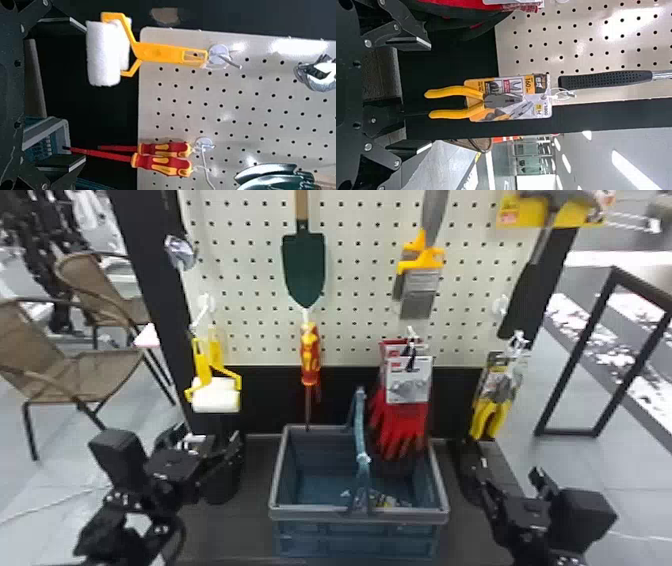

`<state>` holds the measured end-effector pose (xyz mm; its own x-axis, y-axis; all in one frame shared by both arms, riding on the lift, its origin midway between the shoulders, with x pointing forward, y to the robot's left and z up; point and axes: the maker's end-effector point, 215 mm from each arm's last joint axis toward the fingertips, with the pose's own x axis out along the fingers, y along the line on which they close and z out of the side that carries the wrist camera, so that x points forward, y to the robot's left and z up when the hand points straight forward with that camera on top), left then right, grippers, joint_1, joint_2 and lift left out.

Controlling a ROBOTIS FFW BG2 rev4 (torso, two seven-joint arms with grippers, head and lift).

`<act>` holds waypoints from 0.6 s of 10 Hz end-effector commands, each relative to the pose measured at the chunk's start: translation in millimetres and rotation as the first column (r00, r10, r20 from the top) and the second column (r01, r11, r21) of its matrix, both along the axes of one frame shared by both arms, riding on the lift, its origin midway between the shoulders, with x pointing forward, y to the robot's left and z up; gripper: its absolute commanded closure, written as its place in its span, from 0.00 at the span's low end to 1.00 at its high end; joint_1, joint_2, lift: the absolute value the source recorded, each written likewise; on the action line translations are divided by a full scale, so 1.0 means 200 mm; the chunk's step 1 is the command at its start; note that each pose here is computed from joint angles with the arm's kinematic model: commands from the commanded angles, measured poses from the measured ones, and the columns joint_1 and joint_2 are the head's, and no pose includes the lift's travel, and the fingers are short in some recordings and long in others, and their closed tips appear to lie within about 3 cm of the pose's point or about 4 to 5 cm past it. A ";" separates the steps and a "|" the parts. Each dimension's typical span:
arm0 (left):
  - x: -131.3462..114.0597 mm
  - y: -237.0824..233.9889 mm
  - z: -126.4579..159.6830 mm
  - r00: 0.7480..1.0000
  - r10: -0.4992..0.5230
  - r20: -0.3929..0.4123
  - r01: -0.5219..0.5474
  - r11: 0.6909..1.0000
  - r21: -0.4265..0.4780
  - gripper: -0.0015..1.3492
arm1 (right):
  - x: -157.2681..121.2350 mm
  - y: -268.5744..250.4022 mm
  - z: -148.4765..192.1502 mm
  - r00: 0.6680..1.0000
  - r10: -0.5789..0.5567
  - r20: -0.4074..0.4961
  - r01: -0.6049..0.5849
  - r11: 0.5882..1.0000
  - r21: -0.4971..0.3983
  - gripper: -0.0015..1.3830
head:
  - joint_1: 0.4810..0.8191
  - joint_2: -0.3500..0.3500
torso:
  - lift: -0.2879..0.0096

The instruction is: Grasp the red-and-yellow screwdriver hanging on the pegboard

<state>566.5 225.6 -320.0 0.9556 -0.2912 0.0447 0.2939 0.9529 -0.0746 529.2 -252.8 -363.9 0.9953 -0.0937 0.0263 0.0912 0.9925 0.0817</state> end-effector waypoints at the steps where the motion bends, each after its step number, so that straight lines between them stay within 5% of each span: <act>1: 0.07 0.02 0.06 1.000 -0.026 0.007 0.026 1.000 0.000 0.12 | 0.00 0.00 0.00 1.000 0.001 0.001 -0.001 1.000 0.000 0.29 | 0.20 0.50 | 0.63; 6: 0.25 -0.08 0.22 0.979 -0.202 -0.007 0.201 0.979 -0.032 0.12 | 0.00 0.01 0.02 1.000 0.005 0.006 -0.005 1.000 0.003 0.29 | 0.20 0.50 | 0.63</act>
